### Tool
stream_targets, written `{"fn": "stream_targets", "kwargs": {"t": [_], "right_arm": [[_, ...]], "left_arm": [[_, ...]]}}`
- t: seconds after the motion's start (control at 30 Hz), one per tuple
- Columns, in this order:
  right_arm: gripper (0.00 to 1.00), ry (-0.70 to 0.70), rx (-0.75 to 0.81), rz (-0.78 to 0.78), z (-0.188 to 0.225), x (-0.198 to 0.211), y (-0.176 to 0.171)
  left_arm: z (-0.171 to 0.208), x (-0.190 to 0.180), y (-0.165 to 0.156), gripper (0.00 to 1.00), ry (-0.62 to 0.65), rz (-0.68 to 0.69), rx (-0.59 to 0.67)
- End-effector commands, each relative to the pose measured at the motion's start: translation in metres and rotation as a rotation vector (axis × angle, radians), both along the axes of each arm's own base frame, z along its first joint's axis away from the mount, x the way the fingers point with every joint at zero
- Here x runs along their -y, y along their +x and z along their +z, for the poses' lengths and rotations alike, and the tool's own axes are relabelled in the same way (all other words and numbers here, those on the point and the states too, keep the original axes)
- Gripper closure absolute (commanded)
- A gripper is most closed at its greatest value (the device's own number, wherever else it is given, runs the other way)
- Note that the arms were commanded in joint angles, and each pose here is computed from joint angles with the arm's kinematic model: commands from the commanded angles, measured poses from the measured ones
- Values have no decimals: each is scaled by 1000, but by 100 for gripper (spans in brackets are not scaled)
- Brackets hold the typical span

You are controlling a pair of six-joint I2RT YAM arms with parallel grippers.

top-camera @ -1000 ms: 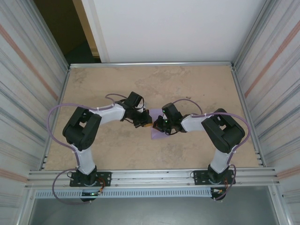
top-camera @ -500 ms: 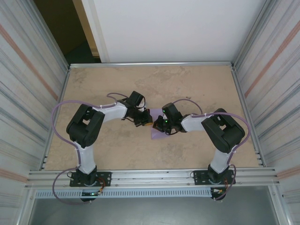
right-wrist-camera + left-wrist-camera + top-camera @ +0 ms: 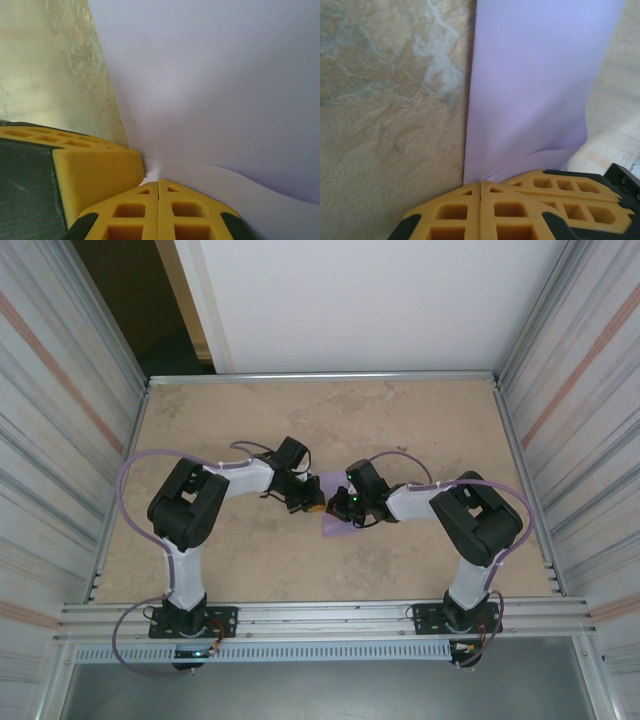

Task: Fold a paper plane with a square sheet of paper (pick it up from the middle)
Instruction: Fold the triangle a second time at the center of the table.

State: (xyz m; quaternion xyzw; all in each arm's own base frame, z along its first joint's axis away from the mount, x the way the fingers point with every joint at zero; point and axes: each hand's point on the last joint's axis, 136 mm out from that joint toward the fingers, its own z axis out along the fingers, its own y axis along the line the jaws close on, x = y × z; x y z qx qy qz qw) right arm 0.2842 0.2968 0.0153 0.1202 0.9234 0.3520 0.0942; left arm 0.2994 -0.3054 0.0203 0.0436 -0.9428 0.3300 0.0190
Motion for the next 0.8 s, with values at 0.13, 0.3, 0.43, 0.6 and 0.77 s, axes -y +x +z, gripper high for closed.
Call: {"fn": "stream_targets", "kwargs": {"t": [0.13,0.3,0.43,0.6,0.77], "right_arm": [[100,-78,-106,-17,-26,20,-21],[100,-10,3,11,18,15,-3],[100,-23,56,27,32,24,3],[100,-33,31,79,19,25,-3],[100,-63,-1,74,3,31,-5]], "left_arm": [[-19,-17,-6,100,117,-12,-26],[-32,-26,-12,100,165,-17,-52],[-37,-30,-14,100,190,-24,-57],[-38,-30,-13,100,194,-29,-57],[-38,-31,-13,100,200,-30,-56]]}}
